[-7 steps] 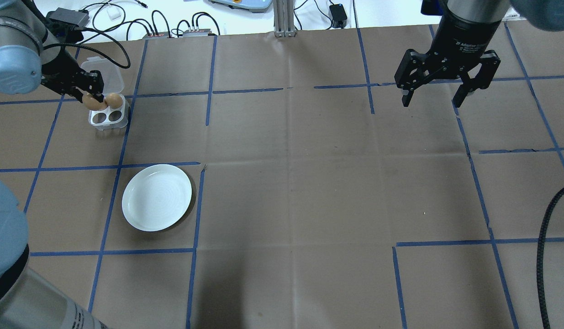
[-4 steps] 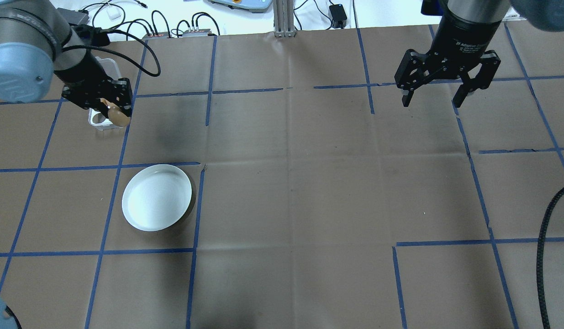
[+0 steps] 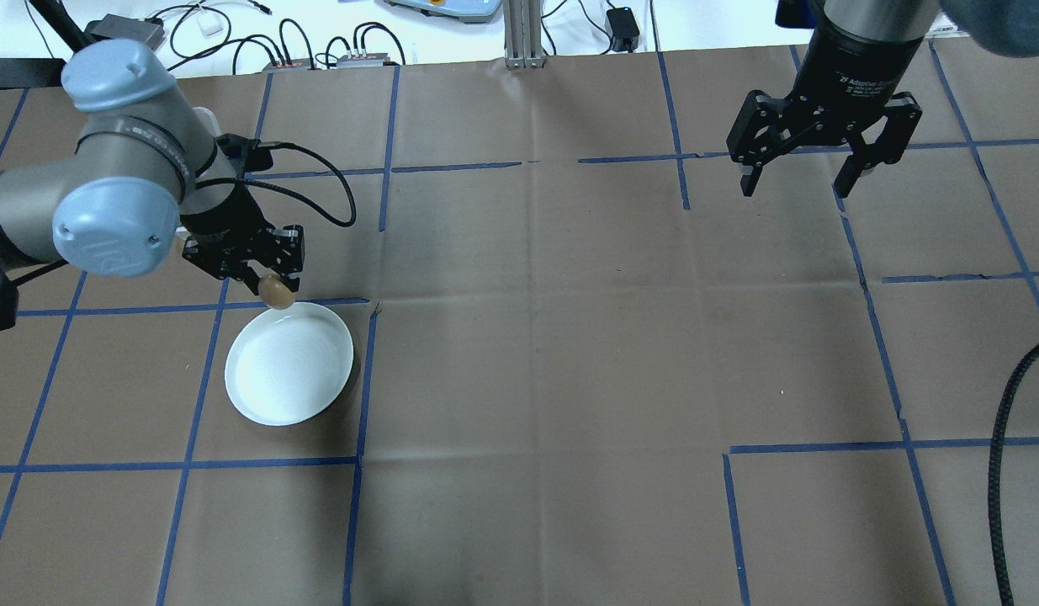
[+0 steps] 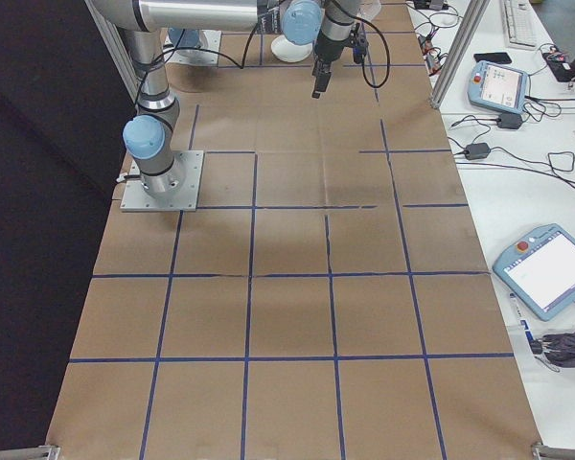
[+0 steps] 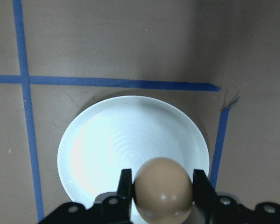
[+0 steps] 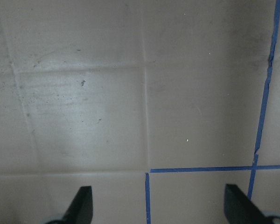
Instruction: Place egg on plate
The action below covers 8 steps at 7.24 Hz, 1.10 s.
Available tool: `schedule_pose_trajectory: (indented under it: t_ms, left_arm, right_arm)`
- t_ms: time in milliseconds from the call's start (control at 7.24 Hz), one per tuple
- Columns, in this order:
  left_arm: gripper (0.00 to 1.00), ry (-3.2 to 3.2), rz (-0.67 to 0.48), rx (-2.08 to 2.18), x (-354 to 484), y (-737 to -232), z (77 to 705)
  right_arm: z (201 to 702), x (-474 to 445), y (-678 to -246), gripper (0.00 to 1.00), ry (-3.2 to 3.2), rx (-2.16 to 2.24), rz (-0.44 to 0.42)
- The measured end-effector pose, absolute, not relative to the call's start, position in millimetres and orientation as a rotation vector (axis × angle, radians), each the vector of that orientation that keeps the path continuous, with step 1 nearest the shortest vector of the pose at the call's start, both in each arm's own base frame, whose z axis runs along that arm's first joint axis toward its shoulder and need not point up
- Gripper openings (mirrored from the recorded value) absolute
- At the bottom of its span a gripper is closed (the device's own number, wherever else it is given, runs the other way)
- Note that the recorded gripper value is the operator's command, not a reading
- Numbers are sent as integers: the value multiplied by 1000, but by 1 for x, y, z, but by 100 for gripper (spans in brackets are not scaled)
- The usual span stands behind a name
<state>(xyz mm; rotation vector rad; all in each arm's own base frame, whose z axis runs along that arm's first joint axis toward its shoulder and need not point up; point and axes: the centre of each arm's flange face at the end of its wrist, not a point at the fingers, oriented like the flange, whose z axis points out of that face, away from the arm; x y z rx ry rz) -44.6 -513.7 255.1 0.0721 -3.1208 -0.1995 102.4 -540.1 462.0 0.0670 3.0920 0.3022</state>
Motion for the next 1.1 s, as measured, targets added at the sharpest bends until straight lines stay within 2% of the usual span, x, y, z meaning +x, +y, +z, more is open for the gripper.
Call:
schedule_pose_trajectory:
  t_ms: [138, 276, 414, 829, 1105]
  left_arm:
    - [13, -3123, -191, 51, -44, -503, 234]
    - [75, -3125, -193, 38, -43, -497, 218]
    - [99, -3123, -207, 33, -43, -494, 208]
    - [100, -3160, -167, 30, -38, -499, 223]
    - [100, -3192, -97, 36, -34, -503, 280]
  right_arm:
    - [462, 102, -540, 100, 3092, 67, 302]
    - [462, 102, -540, 100, 3092, 67, 302]
    - [462, 102, -540, 100, 3092, 67, 302]
    - [462, 102, -540, 100, 3092, 67, 302]
    - [462, 102, -540, 100, 3092, 67, 301]
